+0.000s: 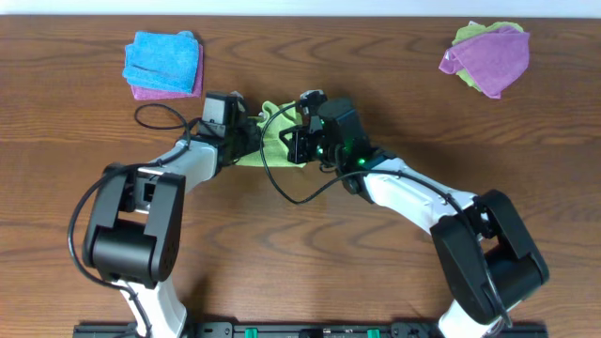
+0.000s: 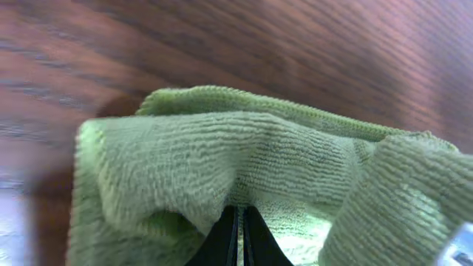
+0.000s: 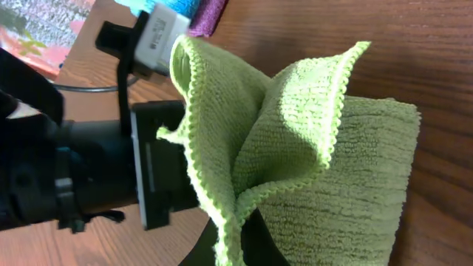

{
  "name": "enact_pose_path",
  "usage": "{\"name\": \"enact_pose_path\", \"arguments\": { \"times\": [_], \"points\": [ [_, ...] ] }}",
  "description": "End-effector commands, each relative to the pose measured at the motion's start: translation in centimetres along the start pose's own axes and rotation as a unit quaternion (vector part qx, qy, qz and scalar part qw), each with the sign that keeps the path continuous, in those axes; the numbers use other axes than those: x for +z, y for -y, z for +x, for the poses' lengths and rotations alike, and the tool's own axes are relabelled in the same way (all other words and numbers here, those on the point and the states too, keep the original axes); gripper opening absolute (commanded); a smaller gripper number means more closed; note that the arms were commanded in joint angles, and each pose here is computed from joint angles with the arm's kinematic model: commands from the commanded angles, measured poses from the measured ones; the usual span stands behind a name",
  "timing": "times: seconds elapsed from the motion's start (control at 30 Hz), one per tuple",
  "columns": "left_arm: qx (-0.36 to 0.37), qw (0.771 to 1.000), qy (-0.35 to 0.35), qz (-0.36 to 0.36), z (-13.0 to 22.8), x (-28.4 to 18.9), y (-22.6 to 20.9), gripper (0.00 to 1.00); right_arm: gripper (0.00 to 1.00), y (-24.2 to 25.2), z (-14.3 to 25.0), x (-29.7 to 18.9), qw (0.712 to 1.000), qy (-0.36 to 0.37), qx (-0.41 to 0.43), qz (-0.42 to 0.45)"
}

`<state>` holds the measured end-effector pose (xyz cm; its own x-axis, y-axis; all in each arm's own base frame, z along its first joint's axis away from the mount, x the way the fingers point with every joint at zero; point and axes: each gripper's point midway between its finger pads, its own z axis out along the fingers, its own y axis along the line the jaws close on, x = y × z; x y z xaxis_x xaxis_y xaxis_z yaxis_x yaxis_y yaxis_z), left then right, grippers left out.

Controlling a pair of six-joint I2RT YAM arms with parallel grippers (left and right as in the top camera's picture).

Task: Fold the cloth
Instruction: 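Fold the right end of the strip toward the left gripper, then press the folded green cloth down with the right gripper, then release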

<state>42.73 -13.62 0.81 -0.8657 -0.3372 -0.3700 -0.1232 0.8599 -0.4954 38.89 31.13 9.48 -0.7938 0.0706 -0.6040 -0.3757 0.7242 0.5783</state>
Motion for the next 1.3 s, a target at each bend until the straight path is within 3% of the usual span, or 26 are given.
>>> {"name": "enact_pose_path", "arguments": {
  "times": [0.0,0.77,1.27],
  "points": [
    [0.022,0.999,0.028,0.005,-2.0,-2.2,0.7,0.06,0.01,-0.6,-1.0,-0.2,1.000,0.015,-0.015,0.004],
    [0.032,0.995,0.096,-0.017,-5.9,-8.7,0.0,0.06,0.01,-3.0,-2.6,0.4,0.998,0.026,-0.058,0.016],
    [0.023,0.994,0.103,-0.036,-6.3,-10.3,-1.1,0.06,0.01,-5.6,0.2,4.9,0.995,-0.034,-0.098,0.006]
  ]
}}
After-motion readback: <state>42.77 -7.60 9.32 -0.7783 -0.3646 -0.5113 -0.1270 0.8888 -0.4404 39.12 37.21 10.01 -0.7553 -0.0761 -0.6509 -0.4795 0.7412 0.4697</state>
